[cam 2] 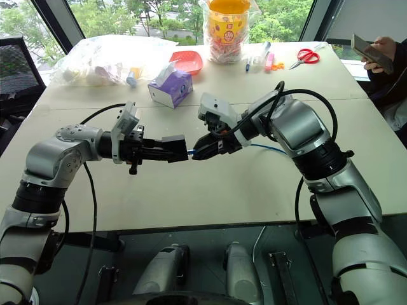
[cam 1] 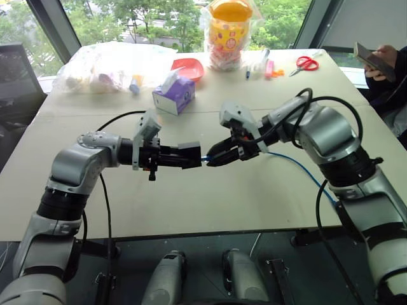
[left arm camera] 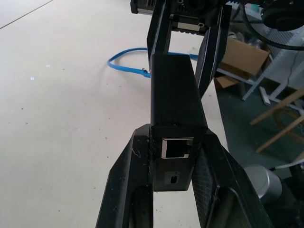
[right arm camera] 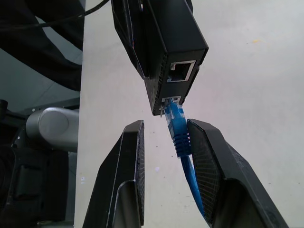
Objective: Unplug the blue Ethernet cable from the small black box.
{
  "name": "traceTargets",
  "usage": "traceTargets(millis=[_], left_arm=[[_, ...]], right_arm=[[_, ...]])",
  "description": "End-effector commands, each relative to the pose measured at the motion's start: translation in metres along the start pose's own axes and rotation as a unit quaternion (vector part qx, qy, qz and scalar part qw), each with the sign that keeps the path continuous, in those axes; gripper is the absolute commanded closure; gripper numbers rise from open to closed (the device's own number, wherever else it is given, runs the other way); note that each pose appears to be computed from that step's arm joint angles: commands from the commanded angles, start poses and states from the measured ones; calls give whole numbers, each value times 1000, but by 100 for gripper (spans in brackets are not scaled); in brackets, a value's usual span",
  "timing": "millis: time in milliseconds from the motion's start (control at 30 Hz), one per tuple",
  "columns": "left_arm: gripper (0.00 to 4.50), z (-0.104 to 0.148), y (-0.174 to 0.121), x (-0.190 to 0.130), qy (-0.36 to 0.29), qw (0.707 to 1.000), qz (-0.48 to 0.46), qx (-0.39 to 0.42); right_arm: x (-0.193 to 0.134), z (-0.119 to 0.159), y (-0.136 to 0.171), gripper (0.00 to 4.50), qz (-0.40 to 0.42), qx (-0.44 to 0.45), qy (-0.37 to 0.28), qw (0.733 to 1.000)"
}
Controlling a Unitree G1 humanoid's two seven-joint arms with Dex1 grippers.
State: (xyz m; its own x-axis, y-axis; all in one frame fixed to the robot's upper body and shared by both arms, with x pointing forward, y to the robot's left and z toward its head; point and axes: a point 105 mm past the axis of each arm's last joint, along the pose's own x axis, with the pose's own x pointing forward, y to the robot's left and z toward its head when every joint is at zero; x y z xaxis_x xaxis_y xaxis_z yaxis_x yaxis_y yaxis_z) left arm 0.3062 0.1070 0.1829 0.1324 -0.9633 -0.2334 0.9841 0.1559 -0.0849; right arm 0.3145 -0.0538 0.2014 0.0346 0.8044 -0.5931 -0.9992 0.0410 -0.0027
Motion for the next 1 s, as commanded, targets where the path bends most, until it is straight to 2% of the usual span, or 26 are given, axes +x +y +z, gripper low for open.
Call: traceTargets(millis=[33,600,667,733,767,1000], left_arm=[[402,10,-5,0,-4,1000,-7,31],[402,3,-8,1,7,999,-8,38],[402,3,-8,1,8,999,-7,41],[402,2,-8,2,11,999,-8,45],[402,2,-8,2,12,999,-8,47],[402,0,-7,3,17,998,-6,55]], right_arm=[[-3,11,1,304,-2,-26,-4,1000],[6,15,-2,304,-7,-48,-4,999],[7,16,-1,360,-5,-49,-3,999],[8,17,0,435,-2,-51,-2,999],[8,17,0,447,0,-52,-2,999],[17,17,2,447,10,-65,16,998]])
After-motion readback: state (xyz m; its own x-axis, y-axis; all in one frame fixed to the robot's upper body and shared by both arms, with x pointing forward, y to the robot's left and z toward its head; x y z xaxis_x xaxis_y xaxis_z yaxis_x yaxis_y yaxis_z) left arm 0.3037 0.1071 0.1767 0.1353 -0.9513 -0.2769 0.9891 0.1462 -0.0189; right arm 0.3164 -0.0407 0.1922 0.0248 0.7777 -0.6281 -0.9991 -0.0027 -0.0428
